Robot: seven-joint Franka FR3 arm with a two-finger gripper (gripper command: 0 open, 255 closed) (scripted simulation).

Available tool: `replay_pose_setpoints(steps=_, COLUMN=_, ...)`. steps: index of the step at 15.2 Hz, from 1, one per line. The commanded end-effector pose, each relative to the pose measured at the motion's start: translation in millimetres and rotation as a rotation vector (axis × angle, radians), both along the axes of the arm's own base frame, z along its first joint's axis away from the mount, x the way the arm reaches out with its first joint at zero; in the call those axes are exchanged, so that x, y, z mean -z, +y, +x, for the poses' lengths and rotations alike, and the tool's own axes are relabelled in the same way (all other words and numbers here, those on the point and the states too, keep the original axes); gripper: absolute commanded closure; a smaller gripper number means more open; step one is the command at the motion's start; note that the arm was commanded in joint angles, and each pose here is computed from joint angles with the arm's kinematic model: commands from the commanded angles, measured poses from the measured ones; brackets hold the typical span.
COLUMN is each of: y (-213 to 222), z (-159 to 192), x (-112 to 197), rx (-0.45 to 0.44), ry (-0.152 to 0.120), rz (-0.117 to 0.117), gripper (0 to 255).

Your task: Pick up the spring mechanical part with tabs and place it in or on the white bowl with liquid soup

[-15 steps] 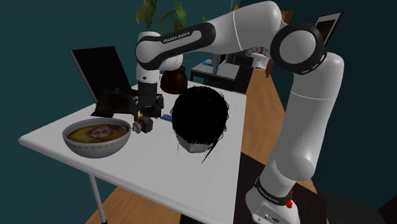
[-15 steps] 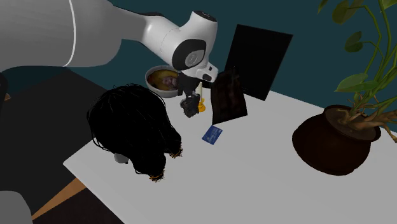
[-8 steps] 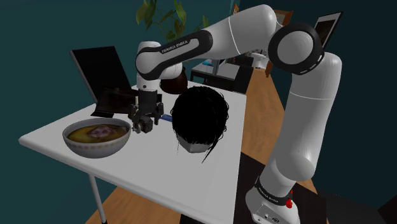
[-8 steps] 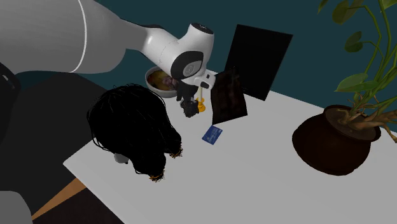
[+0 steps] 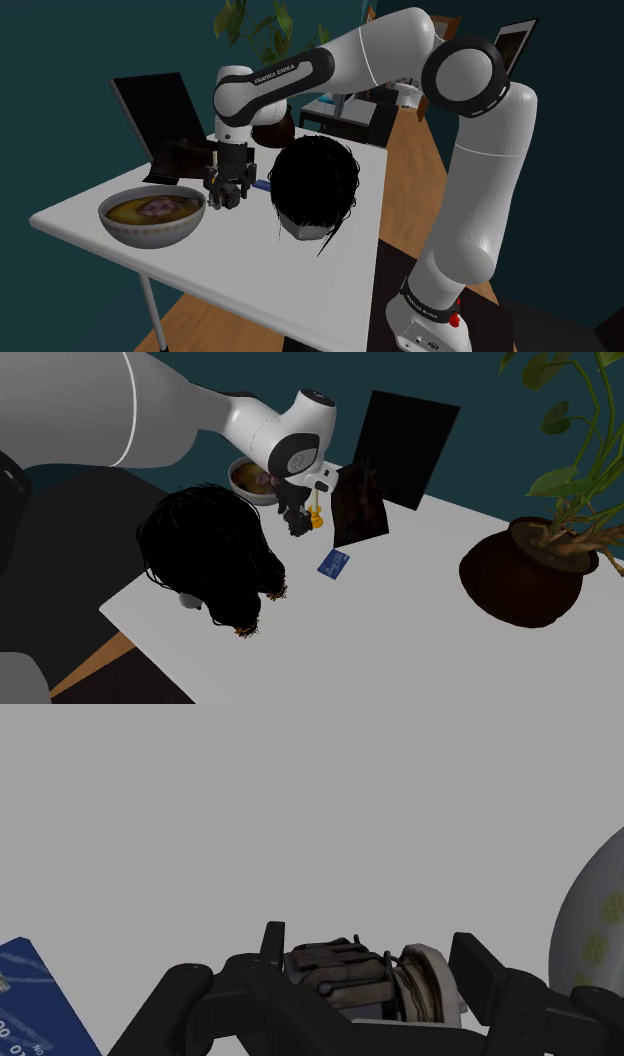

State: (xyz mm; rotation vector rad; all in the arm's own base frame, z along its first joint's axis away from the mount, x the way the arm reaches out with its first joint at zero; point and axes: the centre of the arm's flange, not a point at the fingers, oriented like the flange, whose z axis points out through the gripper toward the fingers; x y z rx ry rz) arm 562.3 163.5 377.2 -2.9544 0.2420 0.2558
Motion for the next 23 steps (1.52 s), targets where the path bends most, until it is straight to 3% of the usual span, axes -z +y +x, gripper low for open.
replay_pose_setpoints(steps=1, y=0, z=0, x=1, rx=0.000, ry=0.001, rz=0.000, gripper=255)
replay_pose_setpoints(steps=8, y=0, z=0, x=0, rx=0.000, ry=0.000, rz=0.000, gripper=255)
replay_pose_setpoints(steps=23, y=0, z=0, x=-79, rx=0.000, ry=0.000, rz=0.000, gripper=255)
